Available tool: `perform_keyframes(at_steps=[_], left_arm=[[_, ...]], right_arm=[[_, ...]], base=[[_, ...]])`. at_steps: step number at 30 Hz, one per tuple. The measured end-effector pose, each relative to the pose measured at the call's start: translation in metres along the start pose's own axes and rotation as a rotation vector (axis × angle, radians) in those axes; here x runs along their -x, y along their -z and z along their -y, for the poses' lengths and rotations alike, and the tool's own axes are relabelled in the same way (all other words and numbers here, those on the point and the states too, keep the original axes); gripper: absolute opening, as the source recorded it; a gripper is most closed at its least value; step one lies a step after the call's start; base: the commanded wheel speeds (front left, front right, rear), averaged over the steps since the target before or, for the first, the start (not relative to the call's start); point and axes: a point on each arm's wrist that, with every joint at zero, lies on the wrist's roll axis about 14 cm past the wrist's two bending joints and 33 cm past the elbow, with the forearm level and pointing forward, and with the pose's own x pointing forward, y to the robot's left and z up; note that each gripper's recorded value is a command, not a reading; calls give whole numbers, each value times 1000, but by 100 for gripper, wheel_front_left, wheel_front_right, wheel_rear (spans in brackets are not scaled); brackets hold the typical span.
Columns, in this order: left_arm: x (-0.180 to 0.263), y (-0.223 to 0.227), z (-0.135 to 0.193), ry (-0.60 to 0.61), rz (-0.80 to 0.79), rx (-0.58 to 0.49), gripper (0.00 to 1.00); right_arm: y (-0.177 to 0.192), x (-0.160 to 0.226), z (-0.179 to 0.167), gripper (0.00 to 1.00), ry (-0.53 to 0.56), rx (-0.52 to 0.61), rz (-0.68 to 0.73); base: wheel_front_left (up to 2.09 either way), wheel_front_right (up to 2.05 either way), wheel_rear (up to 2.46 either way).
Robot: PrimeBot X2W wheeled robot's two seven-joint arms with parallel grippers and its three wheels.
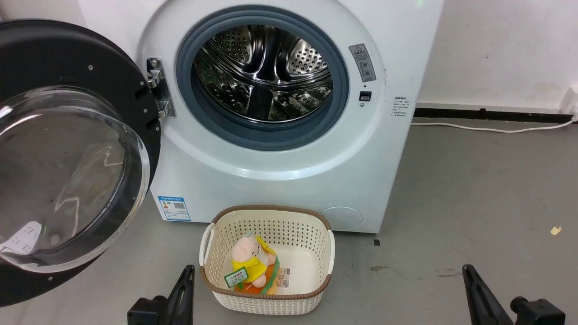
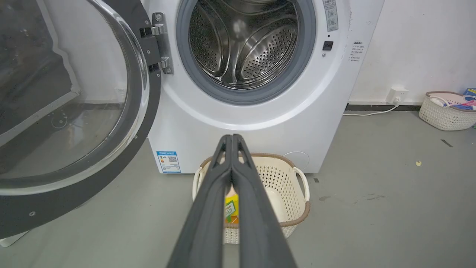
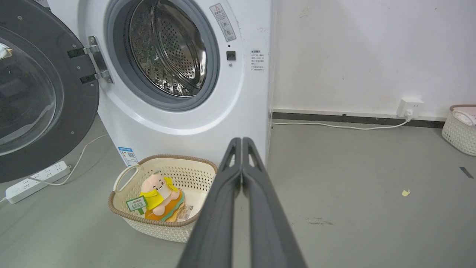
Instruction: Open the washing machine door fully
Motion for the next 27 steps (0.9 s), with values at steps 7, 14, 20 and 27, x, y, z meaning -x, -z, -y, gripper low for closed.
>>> perform_keyframes(at_steps=[7, 14, 20, 27], left_arm=[[-5, -4, 0, -2, 4, -9, 0], [-8, -4, 1, 0, -3, -16, 0], [-10, -5, 1, -1, -5, -17, 0], [-13, -5, 1, 1, -18, -25, 0]], right_arm=[[-3, -5, -1, 0, -4, 10, 2], [0, -5, -1, 0, -5, 17, -16], [-3, -9, -2, 0, -8, 21, -12], [-2, -11, -2, 0, -9, 28, -26]], base=[[0, 0, 0], [0, 0, 0], [0, 0, 0], [0, 0, 0]])
